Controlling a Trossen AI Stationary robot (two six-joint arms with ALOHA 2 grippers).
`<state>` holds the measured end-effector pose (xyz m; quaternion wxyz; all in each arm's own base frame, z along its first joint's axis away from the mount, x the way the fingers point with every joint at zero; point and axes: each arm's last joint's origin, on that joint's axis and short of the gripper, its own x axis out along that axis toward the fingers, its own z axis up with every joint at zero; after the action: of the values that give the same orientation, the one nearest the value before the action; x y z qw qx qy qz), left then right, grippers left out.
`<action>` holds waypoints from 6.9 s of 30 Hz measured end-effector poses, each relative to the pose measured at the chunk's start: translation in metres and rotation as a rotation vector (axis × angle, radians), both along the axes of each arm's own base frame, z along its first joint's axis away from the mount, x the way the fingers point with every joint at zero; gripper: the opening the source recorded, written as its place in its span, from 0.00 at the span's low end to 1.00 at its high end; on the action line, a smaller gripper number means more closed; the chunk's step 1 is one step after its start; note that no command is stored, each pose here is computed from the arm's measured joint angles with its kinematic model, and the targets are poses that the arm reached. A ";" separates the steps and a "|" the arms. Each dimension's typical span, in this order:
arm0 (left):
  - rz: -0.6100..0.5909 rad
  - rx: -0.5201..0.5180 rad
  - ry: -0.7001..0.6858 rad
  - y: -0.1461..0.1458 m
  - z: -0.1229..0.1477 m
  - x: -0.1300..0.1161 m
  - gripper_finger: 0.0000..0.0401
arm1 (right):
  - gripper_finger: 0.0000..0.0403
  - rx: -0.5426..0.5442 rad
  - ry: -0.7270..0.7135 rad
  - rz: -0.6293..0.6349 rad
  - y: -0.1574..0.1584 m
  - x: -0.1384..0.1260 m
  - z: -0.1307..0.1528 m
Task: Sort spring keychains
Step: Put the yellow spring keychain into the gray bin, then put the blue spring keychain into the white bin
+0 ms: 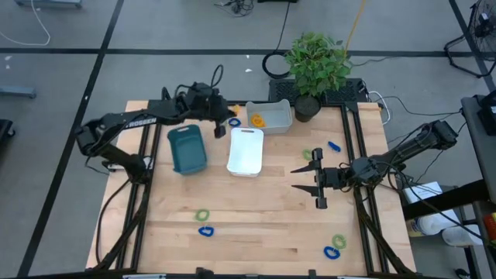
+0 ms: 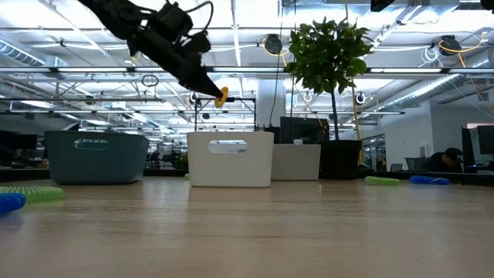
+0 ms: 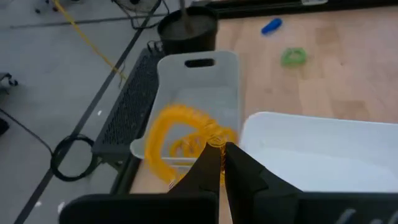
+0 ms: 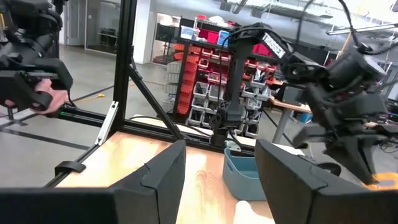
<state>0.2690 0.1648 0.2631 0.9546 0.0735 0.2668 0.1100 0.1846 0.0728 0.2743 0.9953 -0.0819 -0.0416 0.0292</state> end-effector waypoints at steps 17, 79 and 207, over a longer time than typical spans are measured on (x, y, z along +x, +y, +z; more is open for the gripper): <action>-0.046 -0.043 0.138 0.051 0.001 0.074 0.01 | 0.45 -0.004 0.004 0.000 0.000 0.000 0.000; -0.186 -0.264 0.274 -0.007 0.053 0.093 0.78 | 0.50 0.058 0.020 -0.132 -0.004 0.000 -0.002; -0.226 -0.425 -0.302 -0.207 0.021 -0.127 0.68 | 0.62 0.709 1.701 -0.732 -0.237 -0.057 -0.136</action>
<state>0.1420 -0.0426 0.2843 0.9838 -0.1161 0.1289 -0.0457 0.1272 -0.1641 0.1386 0.6081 0.2612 0.7083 -0.2453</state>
